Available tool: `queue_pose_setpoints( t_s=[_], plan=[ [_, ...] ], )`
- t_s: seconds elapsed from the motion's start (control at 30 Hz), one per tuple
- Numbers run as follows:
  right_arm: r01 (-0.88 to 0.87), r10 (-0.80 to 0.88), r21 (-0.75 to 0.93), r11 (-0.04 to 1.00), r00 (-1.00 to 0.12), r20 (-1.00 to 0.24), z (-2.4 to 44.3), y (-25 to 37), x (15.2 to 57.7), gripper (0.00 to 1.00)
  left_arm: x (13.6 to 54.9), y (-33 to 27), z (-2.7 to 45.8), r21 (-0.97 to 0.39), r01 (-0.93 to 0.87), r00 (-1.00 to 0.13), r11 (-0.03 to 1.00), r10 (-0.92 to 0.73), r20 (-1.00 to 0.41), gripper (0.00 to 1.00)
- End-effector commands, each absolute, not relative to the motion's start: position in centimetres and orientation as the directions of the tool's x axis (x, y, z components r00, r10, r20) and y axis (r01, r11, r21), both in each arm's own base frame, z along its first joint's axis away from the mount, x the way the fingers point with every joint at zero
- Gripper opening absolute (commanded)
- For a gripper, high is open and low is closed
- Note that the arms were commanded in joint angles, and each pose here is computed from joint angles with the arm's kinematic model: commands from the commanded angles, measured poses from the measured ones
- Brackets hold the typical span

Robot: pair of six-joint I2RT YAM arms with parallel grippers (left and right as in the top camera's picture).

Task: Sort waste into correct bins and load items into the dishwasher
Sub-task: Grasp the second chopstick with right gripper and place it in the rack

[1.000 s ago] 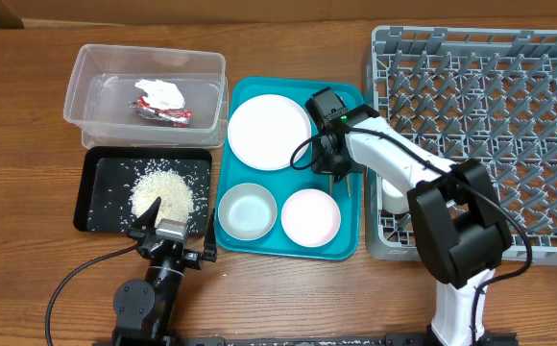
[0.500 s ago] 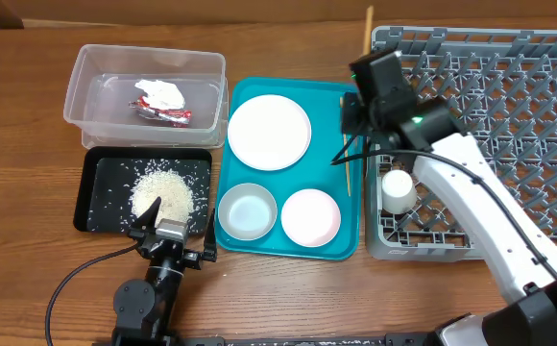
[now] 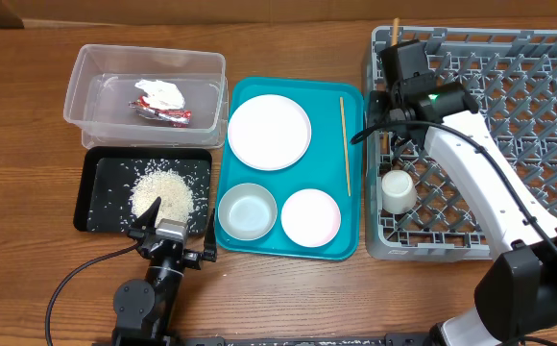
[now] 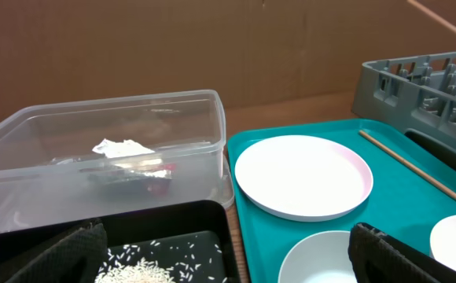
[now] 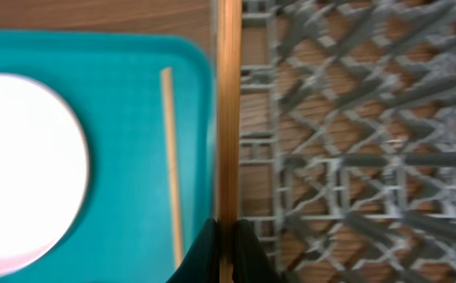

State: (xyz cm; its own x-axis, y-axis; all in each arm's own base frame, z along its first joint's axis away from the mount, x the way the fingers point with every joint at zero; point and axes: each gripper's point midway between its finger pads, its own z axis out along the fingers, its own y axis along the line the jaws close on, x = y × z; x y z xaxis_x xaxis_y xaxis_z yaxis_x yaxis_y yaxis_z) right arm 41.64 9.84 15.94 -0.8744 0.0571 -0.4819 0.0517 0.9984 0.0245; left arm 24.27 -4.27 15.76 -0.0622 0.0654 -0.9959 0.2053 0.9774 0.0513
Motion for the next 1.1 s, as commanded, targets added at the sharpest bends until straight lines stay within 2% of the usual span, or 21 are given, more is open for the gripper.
queue_pose_setpoints(
  t_s=[0.0,0.17,0.43,0.47,0.53,0.6,0.83,0.93,1.07],
  plan=[
    [-0.021,0.003,0.045,0.999,-0.878,-0.478,16.1,11.6,41.2,0.04,24.3,-4.2,15.6,0.045,0.205,-0.065,0.978,0.059,-0.996,1.0],
    [0.085,0.015,-0.102,0.991,-0.838,-0.546,16.8,7.6,42.9,0.04,24.3,-4.2,15.6,0.045,0.205,-0.065,0.978,0.059,-0.996,1.0],
    [0.018,0.008,-0.019,1.0,-0.909,-0.417,11.9,8.0,43.2,0.04,24.3,-4.2,15.6,0.045,0.205,-0.065,0.978,0.059,-0.996,1.0],
    [0.014,-0.001,-0.035,0.999,-0.913,-0.409,11.3,7.8,43.2,0.09,24.3,-4.2,15.6,0.045,0.205,-0.065,0.978,0.059,-0.996,1.0],
    [0.018,-0.006,-0.056,0.998,-0.914,-0.407,11.1,7.5,43.3,0.33,24.3,-4.2,15.6,0.045,0.205,-0.065,0.978,0.059,-0.996,1.0],
    [0.014,-0.008,-0.05,0.999,-0.908,-0.42,11.8,7.9,43.4,0.44,24.3,-4.2,15.6,0.045,0.205,-0.065,0.978,0.059,-0.996,1.0],
    [-0.137,-0.084,0.079,0.987,-0.879,-0.47,16.5,14.9,41.0,0.53,24.3,-4.2,15.6,0.045,0.205,-0.065,0.978,0.059,-0.996,1.0],
    [-0.149,-0.084,0.11,0.983,-0.887,-0.455,16.2,18.0,39.6,0.57,24.3,-4.2,15.6,0.045,0.205,-0.065,0.978,0.059,-0.996,1.0],
    [-0.147,-0.105,0.062,0.987,-0.893,-0.437,13.5,19.7,39.0,0.55,24.3,-4.2,15.6,0.045,0.205,-0.065,0.978,0.059,-0.996,1.0]
  ],
)
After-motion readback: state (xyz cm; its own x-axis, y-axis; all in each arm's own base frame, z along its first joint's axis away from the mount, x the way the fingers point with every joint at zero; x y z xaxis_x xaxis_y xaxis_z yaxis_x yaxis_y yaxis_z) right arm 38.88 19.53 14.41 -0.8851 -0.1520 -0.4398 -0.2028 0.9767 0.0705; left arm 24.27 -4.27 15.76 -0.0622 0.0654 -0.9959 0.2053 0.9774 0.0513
